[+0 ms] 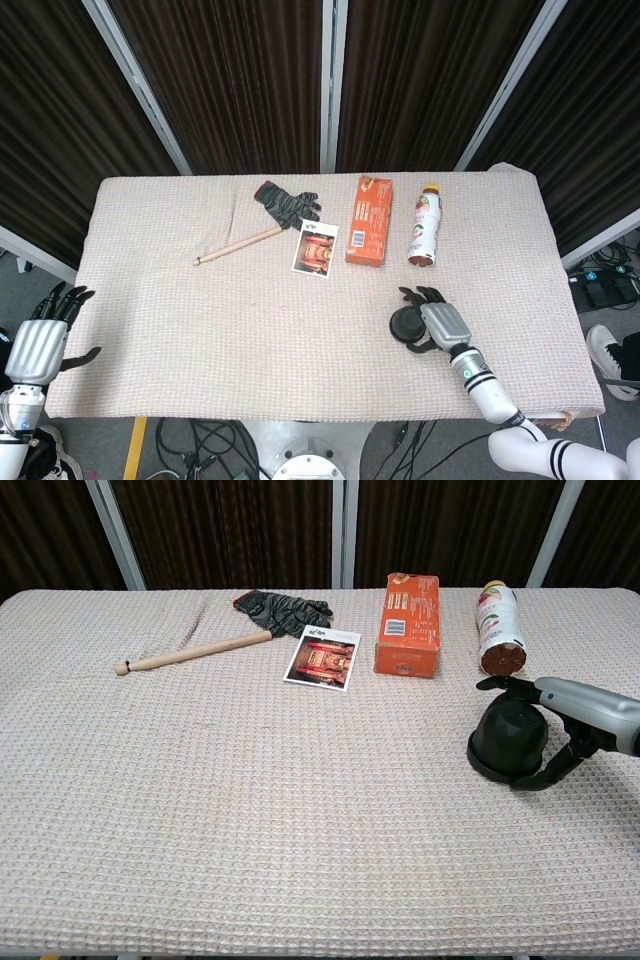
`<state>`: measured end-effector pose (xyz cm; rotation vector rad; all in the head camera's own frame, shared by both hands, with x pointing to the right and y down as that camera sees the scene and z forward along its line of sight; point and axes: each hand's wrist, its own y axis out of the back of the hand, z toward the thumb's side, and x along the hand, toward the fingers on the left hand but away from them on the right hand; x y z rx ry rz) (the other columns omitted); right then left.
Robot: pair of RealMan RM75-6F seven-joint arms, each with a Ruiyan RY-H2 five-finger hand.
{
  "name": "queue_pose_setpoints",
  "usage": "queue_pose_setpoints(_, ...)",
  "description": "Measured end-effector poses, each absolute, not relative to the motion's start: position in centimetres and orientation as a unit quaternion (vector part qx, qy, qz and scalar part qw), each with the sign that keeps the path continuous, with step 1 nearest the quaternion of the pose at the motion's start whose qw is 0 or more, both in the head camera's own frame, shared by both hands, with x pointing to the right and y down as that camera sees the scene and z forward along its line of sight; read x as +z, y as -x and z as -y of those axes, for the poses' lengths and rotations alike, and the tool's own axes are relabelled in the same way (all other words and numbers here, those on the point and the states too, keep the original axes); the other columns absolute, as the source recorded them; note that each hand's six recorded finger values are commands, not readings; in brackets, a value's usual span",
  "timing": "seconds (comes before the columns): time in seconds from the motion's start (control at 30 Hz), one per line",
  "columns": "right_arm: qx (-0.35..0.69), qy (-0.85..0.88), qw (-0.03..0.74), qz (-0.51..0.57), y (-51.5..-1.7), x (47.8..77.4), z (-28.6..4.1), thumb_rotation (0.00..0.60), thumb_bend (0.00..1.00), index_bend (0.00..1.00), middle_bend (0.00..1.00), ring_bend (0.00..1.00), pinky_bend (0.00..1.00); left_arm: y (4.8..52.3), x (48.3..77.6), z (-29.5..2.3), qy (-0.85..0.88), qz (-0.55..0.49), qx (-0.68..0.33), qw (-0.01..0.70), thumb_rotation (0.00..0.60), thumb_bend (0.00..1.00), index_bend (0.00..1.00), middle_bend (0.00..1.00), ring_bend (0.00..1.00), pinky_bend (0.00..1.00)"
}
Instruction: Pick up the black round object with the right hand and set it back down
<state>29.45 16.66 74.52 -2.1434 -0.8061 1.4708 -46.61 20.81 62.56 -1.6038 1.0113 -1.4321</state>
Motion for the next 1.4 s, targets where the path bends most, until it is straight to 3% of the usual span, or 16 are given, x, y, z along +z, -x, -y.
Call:
queue_pose_setpoints(0.63,0.527,0.765,0.221,0.299,-29.5,74.5,-16.5,0.600,0.10,0.00,0.33,0.00,0.00,46.6,62.5,-20.9,0.626,-0.393,-0.561,0.373,0.600,0.12,0.16,0.13,0.00,0.18)
queue_pose_setpoints(0.7,0.526,0.764,0.222,0.302,-29.5,74.4,-16.4,0.600,0.10,0.05,0.36,0.00,0.00,46.6,62.5,-20.9,0.626,-0.392,-0.561,0.374,0.600,0.12,0.16,0.13,0.00,0.18)
queue_pose_setpoints(0.87,0.521,0.759,0.228,0.317,-29.9,73.8,-16.1,0.600,0.12,0.28,0.44,0.06,0.00,46.5,62.6,-20.9,0.627,-0.391,-0.561,0.374,0.600,0.12,0.16,0.13,0.00,0.18)
queue_pose_setpoints(1.03,0.515,0.750,0.236,0.340,-30.7,72.9,-15.5,0.600,0.13,0.40,0.46,0.10,0.00,46.5,62.6,-21.0,0.628,-0.388,-0.562,0.372,0.600,0.12,0.16,0.13,0.00,0.18)
queue_pose_setpoints(1.4,0.501,0.740,0.251,0.372,-32.1,70.7,-14.3,0.600,0.14,0.45,0.48,0.12,0.00,45.9,62.8,-21.0,0.634,-0.382,-0.559,0.374,0.600,0.12,0.16,0.13,0.00,0.18)
